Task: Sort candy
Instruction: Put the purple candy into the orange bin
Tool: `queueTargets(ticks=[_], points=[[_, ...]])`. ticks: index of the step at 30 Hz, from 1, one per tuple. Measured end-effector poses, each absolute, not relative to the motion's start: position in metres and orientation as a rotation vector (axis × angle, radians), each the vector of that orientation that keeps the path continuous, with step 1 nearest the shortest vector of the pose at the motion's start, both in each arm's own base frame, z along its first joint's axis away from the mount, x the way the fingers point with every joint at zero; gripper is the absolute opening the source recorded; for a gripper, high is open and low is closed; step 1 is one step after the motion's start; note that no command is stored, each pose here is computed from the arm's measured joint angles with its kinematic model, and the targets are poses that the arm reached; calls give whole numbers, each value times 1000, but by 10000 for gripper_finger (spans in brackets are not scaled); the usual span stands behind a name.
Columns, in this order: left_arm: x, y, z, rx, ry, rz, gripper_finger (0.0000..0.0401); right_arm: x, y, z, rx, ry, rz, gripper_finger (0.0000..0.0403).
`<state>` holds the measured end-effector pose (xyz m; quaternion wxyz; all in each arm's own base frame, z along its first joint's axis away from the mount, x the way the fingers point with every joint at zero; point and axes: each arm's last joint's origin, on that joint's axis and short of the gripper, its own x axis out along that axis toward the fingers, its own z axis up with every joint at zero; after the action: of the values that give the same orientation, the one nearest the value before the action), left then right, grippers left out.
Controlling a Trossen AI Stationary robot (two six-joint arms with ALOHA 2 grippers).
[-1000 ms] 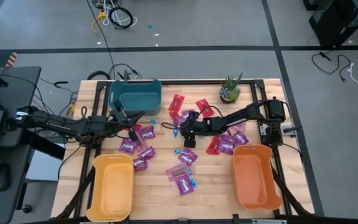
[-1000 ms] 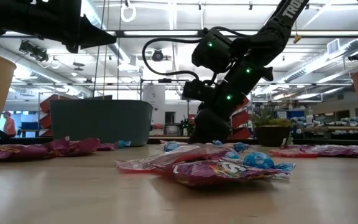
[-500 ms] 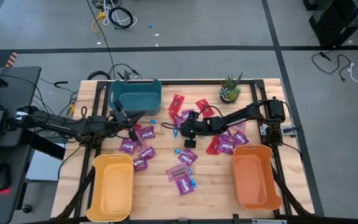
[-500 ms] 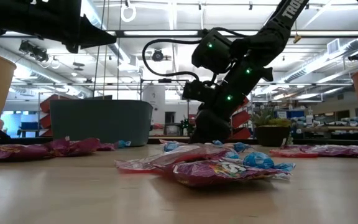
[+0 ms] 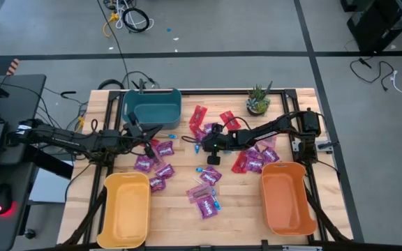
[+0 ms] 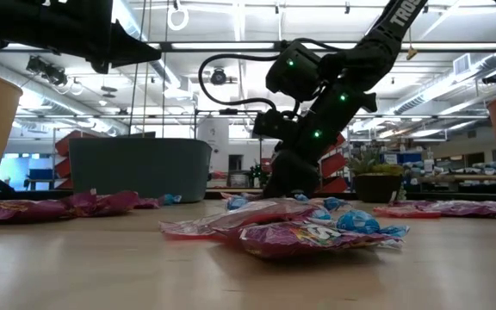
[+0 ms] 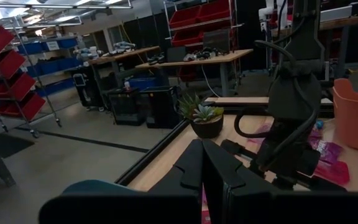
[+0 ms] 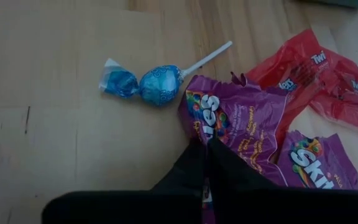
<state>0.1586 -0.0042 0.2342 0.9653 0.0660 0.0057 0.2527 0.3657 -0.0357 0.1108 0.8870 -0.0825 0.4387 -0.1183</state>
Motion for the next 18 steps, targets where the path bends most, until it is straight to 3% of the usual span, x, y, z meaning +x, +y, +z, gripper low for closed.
queueTargets(ticks=[18], points=[[159, -4, 234, 128, 9, 511, 6, 360, -31, 152, -184, 814, -271, 0]])
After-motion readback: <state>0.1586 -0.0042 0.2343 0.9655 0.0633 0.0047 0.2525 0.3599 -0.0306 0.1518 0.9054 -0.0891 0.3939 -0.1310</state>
